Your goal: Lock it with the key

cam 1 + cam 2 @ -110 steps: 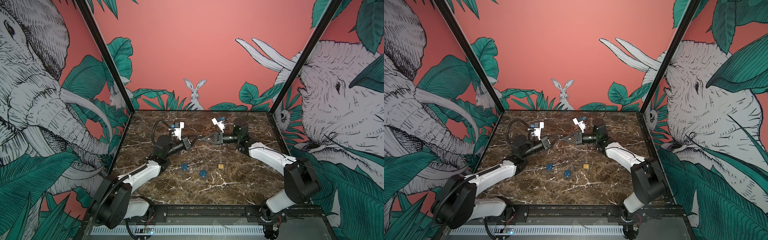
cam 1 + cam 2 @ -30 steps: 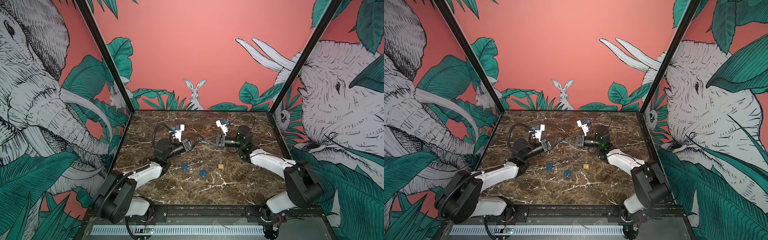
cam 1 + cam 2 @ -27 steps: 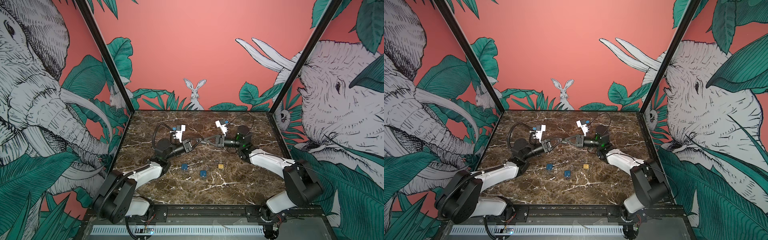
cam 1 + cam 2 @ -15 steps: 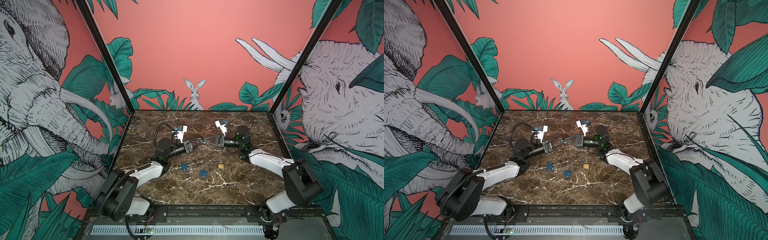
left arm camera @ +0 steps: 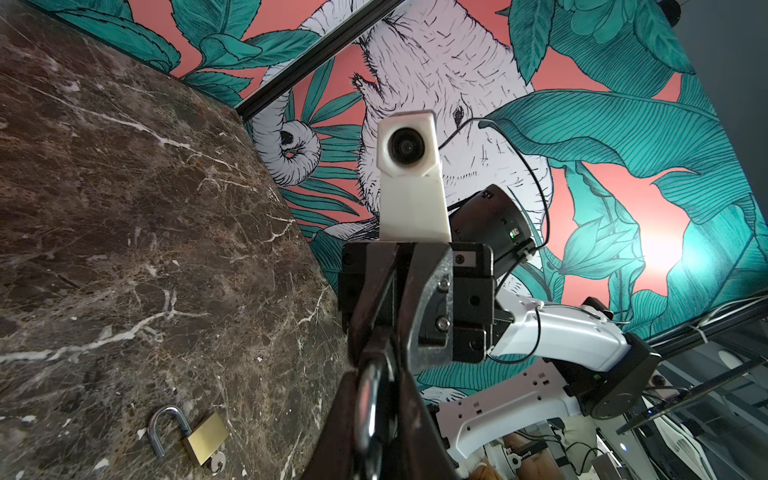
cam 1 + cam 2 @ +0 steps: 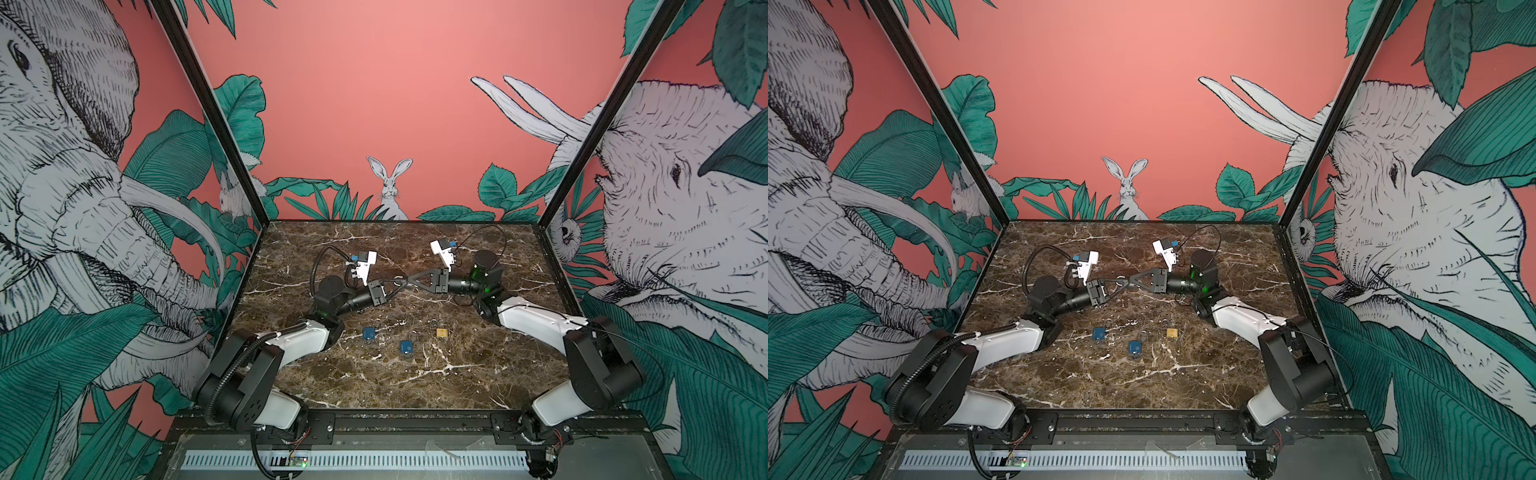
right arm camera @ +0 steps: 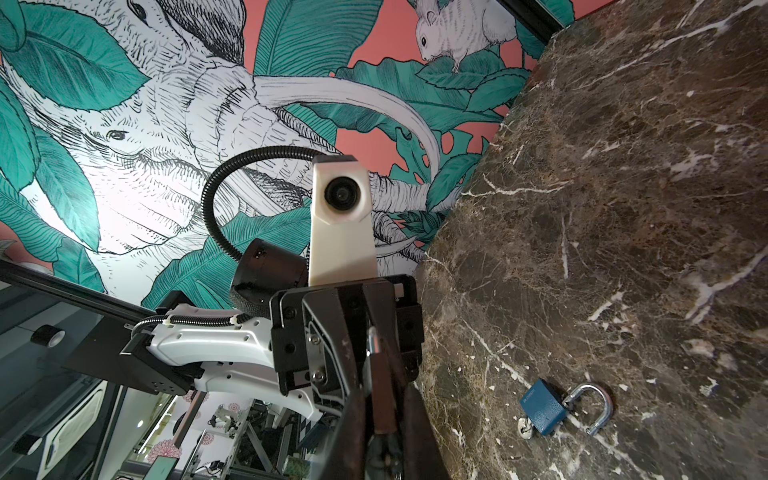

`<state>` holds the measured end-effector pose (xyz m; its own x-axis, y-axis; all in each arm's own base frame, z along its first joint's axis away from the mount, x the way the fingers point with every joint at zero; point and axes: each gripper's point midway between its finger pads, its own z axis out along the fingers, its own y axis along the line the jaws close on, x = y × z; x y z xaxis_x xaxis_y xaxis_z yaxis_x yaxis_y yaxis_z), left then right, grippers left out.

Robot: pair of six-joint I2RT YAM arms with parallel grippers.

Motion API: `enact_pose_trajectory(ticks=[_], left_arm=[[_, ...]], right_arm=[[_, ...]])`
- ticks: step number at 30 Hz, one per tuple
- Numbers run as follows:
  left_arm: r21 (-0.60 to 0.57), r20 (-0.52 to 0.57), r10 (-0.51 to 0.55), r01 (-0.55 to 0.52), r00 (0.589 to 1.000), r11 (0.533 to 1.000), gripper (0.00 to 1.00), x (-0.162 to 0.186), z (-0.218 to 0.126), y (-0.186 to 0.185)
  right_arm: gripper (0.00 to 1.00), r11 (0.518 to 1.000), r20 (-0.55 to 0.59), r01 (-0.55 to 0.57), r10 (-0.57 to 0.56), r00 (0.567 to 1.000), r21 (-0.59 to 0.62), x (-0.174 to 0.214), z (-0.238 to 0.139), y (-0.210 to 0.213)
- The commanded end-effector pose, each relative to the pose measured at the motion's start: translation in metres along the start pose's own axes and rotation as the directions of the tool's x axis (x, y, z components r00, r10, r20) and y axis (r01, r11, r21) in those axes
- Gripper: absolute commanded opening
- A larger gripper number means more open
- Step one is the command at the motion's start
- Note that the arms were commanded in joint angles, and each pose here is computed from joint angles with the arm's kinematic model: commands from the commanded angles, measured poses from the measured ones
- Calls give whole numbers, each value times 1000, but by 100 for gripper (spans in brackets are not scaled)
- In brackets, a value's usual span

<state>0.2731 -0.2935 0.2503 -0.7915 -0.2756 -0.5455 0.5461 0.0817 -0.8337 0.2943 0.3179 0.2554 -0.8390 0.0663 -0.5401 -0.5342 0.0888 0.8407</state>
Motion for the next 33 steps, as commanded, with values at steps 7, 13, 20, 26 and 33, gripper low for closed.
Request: enact_pose_trajectory(ticks=[7, 13, 20, 26, 33], left_arm=[[36, 79, 61, -64, 995, 997, 0, -19, 2, -14], [-31, 89, 16, -14, 996, 999, 0, -24, 9, 3], [-87, 43, 40, -36, 998, 996, 0, -14, 5, 12], [41, 68, 59, -62, 996, 997, 0, -13, 3, -6], [100, 62, 52, -58, 997, 993, 0, -14, 6, -13]], right_arm=[[35, 988, 95, 58, -72, 993, 141, -22, -16, -1], [37, 923, 203, 78, -165, 965, 376, -28, -55, -21], [29, 949, 209, 127, -192, 959, 288, -15, -60, 1], [24, 977, 188, 117, -150, 971, 178, -9, -51, 12], [24, 983, 168, 115, -139, 976, 144, -12, -46, 15]])
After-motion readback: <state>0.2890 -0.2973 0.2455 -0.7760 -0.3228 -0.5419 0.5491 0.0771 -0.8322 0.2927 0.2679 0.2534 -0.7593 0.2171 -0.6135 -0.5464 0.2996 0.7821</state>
